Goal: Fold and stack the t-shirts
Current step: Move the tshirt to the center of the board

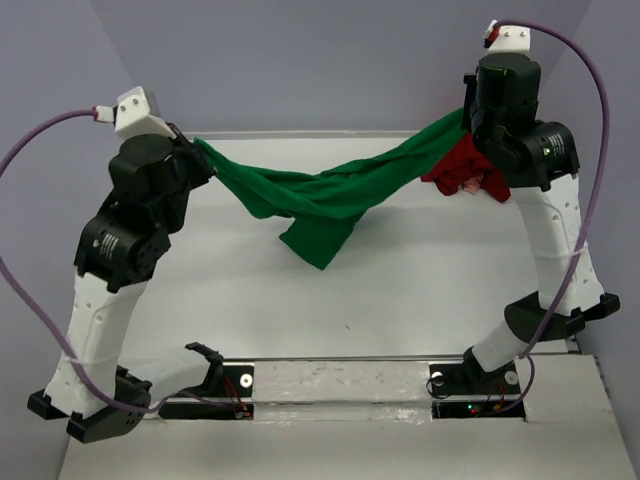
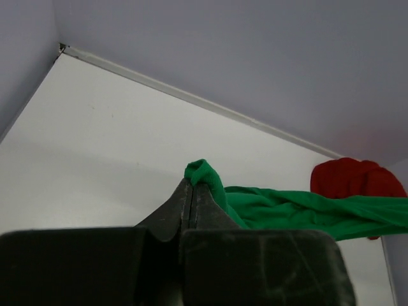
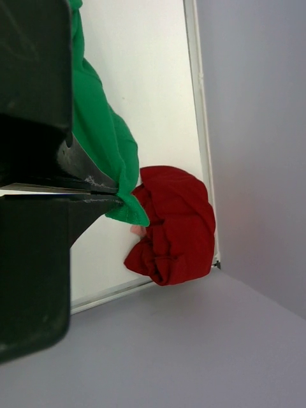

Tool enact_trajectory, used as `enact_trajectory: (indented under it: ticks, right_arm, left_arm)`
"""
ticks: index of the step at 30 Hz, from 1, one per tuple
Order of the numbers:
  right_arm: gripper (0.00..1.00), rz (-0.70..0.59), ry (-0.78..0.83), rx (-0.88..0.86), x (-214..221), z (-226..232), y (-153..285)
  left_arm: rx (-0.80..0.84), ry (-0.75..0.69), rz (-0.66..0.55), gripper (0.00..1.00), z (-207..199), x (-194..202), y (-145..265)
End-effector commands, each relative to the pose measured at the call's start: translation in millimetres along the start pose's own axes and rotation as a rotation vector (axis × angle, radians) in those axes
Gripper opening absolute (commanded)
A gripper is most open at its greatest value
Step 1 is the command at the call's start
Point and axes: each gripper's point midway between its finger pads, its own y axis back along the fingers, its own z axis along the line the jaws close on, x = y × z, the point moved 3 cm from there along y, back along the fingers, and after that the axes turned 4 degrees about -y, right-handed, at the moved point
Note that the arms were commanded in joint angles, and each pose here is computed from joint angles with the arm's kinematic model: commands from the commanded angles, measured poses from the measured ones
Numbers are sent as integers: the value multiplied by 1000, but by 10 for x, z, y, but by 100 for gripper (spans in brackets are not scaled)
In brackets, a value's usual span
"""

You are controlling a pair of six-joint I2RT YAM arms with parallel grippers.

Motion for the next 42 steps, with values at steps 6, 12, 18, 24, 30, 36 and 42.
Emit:
enact_trajectory:
  ticks: [6,12,18,24,30,36,42]
  right_arm:
    - [0,-120,-65,19,-254,-257,705]
    - [0,-124,-41,2,-249,-101,802]
    - [0,-62,20,-104,-69,452,481]
    - [0,83,148,-84,462,1050,-269]
    - [0,181,166,-30,755,1011,-1012]
    - [0,269,204,-18,1105,1006,-1434]
    - [0,311,220,-24,1337,1033,-1627]
  left_arm:
    - [87,104,-108,0,194,-301,620]
    - [105,108,-94,0,170,-256,614]
    - [98,64,-36,0,58,-21,320]
    - [17,-26,138,0,-66,695,-363]
    - [-64,-95,260,0,-114,1297,-946]
    - [-135,-120,392,9,-110,1813,-1394]
    - [-159,-142,458,13,-112,2109,-1600]
